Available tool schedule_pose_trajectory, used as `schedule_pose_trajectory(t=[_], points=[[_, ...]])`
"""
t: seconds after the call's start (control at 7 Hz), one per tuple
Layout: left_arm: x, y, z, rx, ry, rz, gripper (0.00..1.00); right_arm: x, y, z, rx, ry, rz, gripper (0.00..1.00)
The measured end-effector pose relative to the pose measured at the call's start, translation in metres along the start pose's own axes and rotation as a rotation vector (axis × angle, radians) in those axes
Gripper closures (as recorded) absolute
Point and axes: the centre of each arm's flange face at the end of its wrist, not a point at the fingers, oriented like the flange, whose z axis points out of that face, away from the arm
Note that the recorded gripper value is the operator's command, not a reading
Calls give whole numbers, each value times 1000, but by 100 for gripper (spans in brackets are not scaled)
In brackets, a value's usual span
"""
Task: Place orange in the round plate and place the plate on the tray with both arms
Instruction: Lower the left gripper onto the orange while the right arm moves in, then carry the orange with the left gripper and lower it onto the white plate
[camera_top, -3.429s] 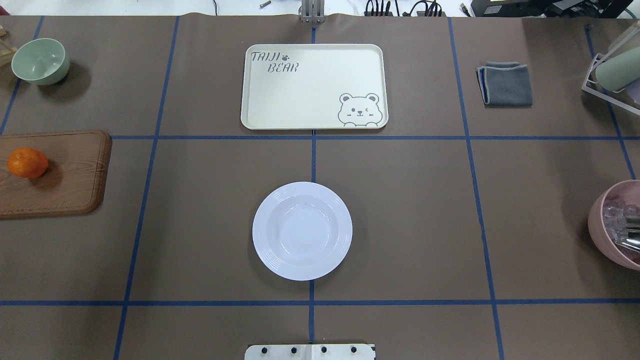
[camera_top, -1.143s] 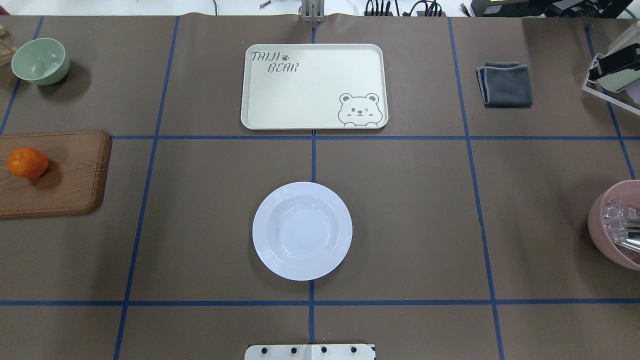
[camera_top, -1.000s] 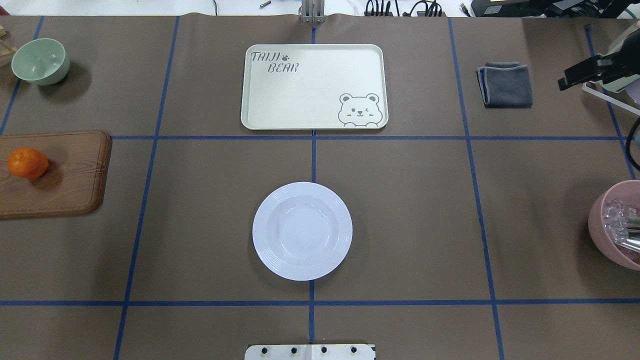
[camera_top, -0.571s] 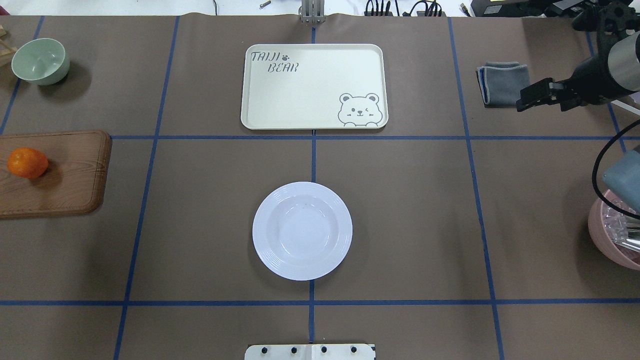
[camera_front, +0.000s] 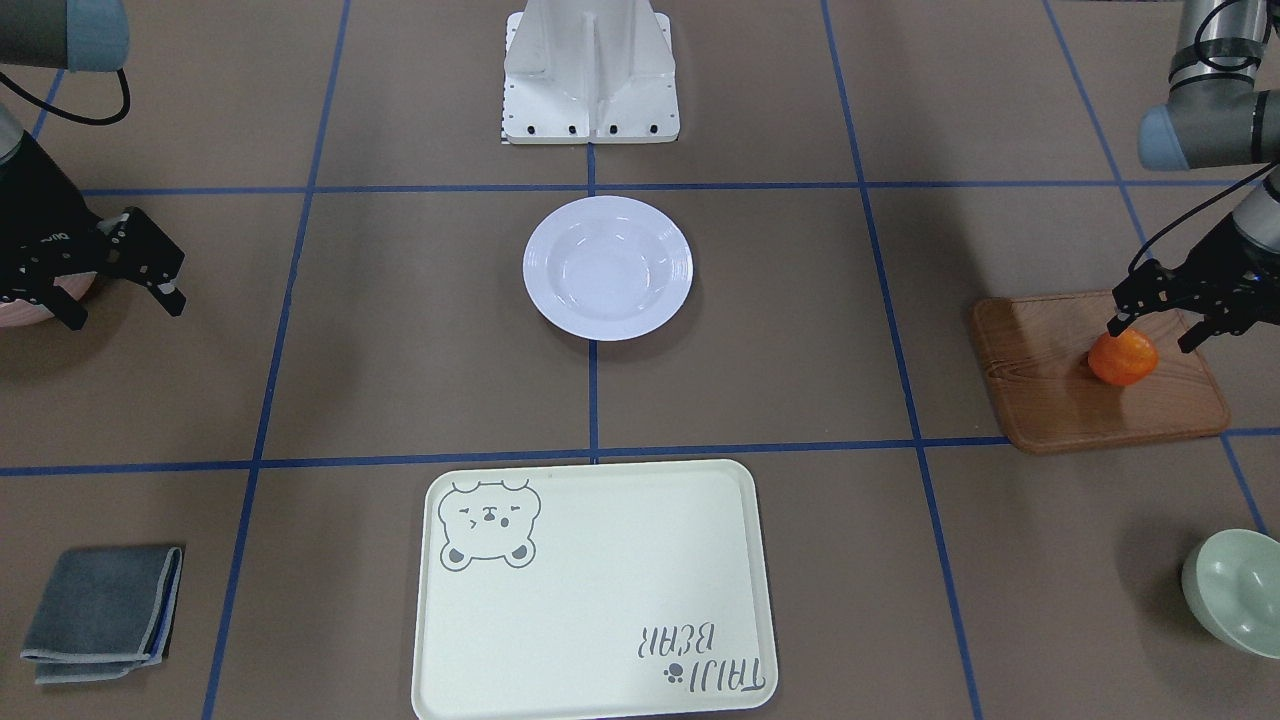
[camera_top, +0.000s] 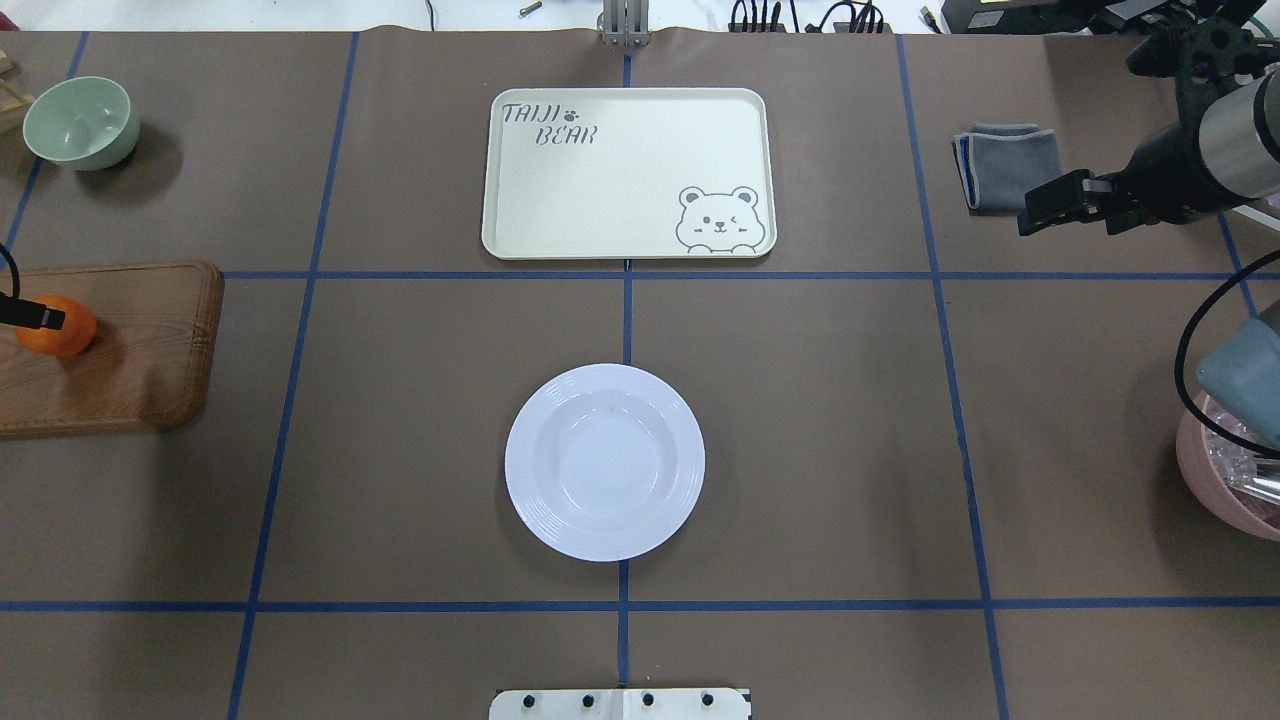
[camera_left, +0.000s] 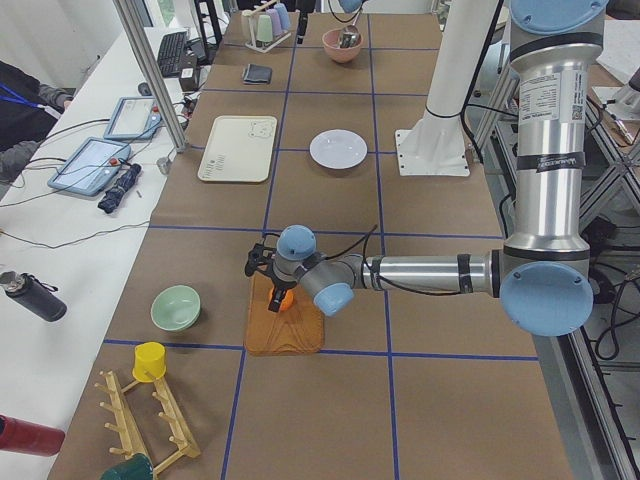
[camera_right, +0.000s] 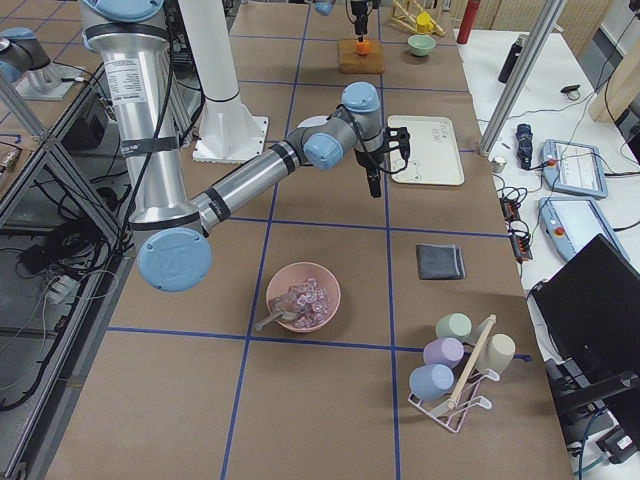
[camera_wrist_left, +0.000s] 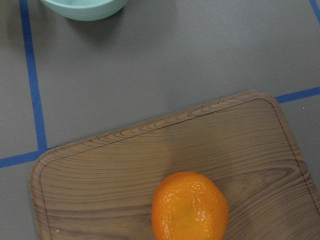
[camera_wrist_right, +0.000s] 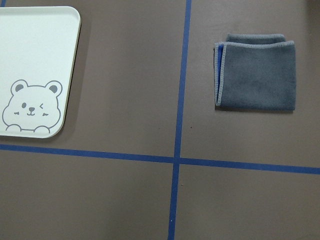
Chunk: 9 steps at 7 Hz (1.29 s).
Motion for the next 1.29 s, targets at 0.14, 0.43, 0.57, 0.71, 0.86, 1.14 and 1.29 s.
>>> schedule_pose_trajectory(t=[0.14, 0.43, 0.57, 0.71, 0.86, 1.14, 1.29], points=[[1, -3, 11, -4, -7, -4, 2, 0, 0, 1, 1, 2, -1, 0], [-3, -6, 25, -16, -18, -10, 2, -2, 1, 2, 1, 5, -3, 0], [-1, -6, 29, -23, -17, -6, 15, -2, 2, 4, -1, 6, -4, 0], [3, -3, 33, -29, -10, 4, 68, -3, 2, 5, -1, 9, -5, 0], [7, 1, 38, -32, -1, 16, 100, -2, 2, 6, 0, 14, -5, 0], [13, 5, 36, -29, 27, 31, 100, -3, 1, 8, 1, 18, -7, 0], [25, -2, 26, -26, 55, 34, 100, -4, 1, 8, 2, 17, -8, 0]])
